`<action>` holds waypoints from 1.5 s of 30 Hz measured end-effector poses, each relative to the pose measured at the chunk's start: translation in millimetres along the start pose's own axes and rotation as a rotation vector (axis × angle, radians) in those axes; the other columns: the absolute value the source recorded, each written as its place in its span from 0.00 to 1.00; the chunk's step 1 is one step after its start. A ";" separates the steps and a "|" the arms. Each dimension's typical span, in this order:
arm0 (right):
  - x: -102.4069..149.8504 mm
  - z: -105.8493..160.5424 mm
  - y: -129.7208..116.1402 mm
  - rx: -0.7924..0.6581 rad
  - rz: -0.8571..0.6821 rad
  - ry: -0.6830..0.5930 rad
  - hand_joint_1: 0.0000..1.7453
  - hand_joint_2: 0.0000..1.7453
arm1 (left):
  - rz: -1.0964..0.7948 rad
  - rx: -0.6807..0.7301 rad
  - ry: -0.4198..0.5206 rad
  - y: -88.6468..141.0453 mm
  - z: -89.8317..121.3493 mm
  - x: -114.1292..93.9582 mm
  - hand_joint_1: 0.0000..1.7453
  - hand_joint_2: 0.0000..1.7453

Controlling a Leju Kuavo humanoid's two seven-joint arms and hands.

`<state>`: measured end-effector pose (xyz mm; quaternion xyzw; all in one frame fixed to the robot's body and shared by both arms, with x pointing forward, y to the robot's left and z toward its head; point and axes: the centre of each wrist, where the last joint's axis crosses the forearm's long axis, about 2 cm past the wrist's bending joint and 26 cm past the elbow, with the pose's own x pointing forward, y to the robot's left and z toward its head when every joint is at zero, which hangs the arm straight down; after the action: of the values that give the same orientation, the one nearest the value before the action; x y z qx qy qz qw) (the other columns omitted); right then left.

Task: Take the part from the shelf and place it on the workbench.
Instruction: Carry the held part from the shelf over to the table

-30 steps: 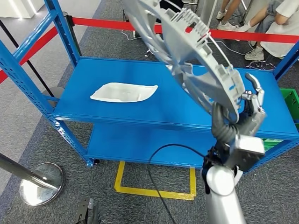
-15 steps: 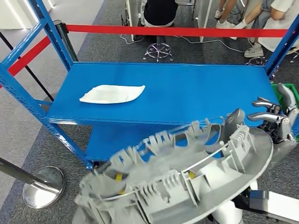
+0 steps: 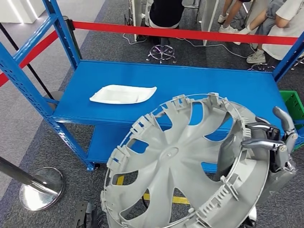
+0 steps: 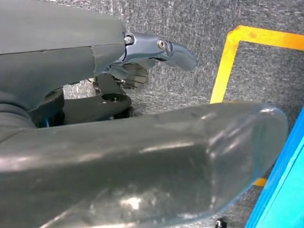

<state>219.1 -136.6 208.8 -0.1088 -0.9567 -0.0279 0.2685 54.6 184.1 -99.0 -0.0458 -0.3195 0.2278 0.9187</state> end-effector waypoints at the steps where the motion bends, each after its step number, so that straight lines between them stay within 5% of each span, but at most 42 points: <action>1: 0.7 3.0 -0.5 0.000 0.006 0.007 1.00 1.00 | 0.002 0.003 0.002 0.3 0.2 -0.4 0.00 1.00; 45: 2.8 35.5 -6.5 0.147 0.050 0.148 1.00 1.00 | 0.002 0.075 0.078 -3.4 1.4 -1.9 0.00 1.00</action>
<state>197.3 -138.3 180.0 -0.1102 -0.9308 0.0409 0.3461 53.7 180.1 -98.2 -0.0203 -0.2746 0.2385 0.9313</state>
